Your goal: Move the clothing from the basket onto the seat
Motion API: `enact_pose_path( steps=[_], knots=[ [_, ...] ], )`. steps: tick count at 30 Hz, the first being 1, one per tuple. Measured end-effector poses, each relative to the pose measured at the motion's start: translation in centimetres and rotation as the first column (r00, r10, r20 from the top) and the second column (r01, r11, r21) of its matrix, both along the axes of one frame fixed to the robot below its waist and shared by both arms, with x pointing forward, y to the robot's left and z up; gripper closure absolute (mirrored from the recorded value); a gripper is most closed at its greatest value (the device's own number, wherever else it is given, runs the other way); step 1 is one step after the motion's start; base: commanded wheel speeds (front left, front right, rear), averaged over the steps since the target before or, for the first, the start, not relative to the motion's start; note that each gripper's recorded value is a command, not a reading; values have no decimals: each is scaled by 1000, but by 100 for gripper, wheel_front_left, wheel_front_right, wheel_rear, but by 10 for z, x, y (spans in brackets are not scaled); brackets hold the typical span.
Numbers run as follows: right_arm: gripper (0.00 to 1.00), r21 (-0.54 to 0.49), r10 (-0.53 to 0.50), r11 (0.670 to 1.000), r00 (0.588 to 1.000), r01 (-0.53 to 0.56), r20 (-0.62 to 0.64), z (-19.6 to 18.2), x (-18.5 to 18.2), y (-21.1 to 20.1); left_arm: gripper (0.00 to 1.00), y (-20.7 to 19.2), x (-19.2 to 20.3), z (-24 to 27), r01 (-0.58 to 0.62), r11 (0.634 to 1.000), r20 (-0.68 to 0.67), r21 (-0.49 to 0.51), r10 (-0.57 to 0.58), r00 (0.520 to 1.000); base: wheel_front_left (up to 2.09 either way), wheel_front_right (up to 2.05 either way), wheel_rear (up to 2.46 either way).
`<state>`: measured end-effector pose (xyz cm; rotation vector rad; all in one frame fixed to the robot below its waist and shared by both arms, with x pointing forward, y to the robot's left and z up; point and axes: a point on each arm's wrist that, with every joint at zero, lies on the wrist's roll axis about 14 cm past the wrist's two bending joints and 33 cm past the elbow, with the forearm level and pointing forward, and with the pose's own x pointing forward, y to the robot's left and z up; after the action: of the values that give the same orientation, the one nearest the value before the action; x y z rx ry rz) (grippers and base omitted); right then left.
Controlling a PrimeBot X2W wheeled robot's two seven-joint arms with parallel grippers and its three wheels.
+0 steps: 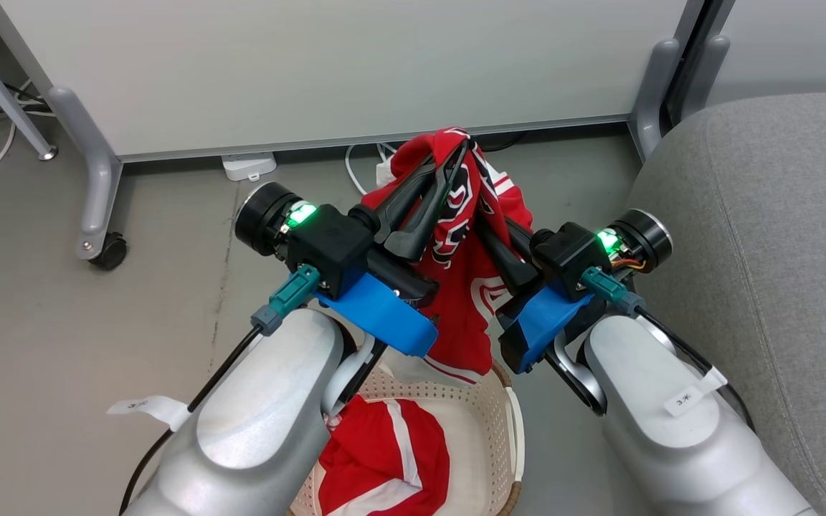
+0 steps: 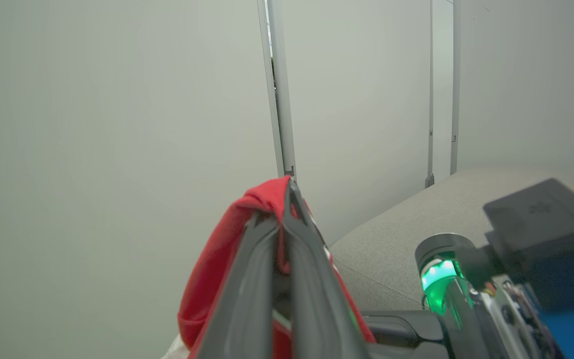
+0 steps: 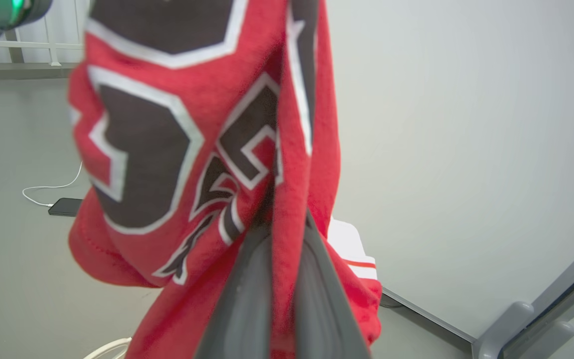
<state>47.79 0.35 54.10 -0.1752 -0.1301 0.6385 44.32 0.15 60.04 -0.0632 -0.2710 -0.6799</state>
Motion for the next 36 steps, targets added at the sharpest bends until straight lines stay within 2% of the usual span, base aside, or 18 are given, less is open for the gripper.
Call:
enact_pose_path(
  steps=[15,16,17,18,28,36],
  knots=[
    [100,22,-8,1000,1000,8,1,4,0,-2,100,-1,1,1,4,1000,-2,-4,-4,1000,0,0,0],
    [100,25,-8,1000,1000,8,2,5,0,-2,96,0,2,2,-2,1000,1,-8,2,1000,0,0,0],
    [100,28,-8,1000,1000,8,3,5,0,-1,31,2,2,4,-9,1000,5,-12,9,1000,0,0,0],
    [100,30,-8,1000,1000,8,3,6,1,-1,0,2,3,3,-12,1000,4,-9,12,1000,0,0,0],
    [100,64,-31,997,999,30,12,14,5,-7,0,5,3,-10,-22,1000,-28,8,23,999,0,0,0],
    [100,119,-114,987,993,110,21,24,16,-33,0,4,0,-33,-14,1000,-83,27,16,996,0,0,0]
  ],
)
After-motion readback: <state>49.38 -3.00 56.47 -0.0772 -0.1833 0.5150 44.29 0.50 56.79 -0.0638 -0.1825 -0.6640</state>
